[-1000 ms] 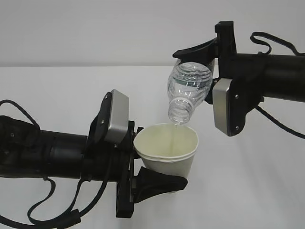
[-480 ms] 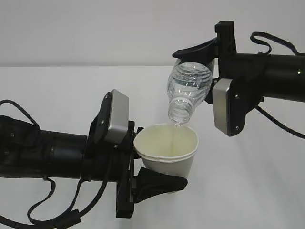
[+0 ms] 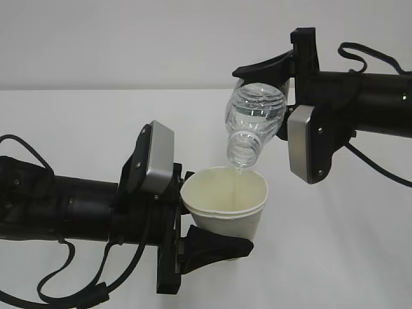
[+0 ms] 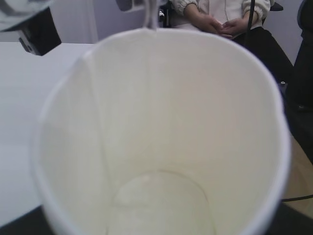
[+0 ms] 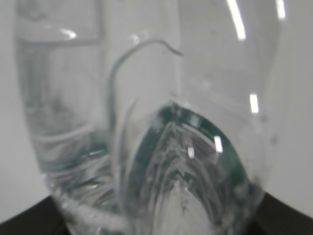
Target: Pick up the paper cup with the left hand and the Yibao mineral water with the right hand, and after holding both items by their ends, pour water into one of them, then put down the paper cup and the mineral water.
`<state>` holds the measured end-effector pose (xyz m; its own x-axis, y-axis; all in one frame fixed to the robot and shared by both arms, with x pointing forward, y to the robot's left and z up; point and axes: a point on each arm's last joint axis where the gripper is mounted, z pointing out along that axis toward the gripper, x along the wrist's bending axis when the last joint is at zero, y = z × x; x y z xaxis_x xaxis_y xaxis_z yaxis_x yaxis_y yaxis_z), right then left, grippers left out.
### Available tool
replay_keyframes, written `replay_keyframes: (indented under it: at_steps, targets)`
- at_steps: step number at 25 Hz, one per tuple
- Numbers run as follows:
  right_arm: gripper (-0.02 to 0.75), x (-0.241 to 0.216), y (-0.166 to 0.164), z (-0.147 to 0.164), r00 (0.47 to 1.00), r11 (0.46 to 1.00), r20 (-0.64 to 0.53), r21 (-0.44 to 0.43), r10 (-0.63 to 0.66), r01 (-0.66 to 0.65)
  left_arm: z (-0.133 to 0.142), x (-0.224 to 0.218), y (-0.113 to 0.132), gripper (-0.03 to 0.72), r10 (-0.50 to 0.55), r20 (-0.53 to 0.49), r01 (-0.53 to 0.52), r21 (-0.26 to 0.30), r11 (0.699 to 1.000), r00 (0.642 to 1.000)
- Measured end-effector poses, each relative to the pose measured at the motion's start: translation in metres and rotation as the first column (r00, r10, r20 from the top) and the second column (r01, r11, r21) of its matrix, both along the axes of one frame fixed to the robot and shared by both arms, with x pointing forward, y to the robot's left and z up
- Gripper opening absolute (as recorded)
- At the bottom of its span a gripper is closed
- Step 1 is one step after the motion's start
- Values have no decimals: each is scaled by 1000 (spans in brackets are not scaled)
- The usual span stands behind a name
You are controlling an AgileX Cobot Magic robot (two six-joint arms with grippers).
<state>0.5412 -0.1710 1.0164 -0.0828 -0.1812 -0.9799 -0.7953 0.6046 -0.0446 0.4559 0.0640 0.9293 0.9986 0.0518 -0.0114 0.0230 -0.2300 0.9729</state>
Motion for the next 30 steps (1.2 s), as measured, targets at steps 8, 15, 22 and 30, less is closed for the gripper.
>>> replay_keyframes:
  at_steps: [8, 15, 22, 30]
  targets:
    - [444, 0, 0, 1, 1000, 1000, 8, 3, 7, -7, 0, 0, 0, 429, 0, 0, 0, 0, 1000, 1000]
    - [444, 0, 1, 1, 1000, 1000, 16, -2, 11, -11, 0, 0, 0, 429, 0, 0, 0, 0, 1000, 1000]
    - [444, 0, 1, 1, 1000, 1000, 18, -3, 11, -11, 0, 0, 0, 429, 0, 0, 0, 0, 1000, 1000]
    - [444, 0, 1, 1, 1000, 1000, 18, -3, 11, -11, 0, 0, 0, 429, 0, 0, 0, 0, 1000, 1000]
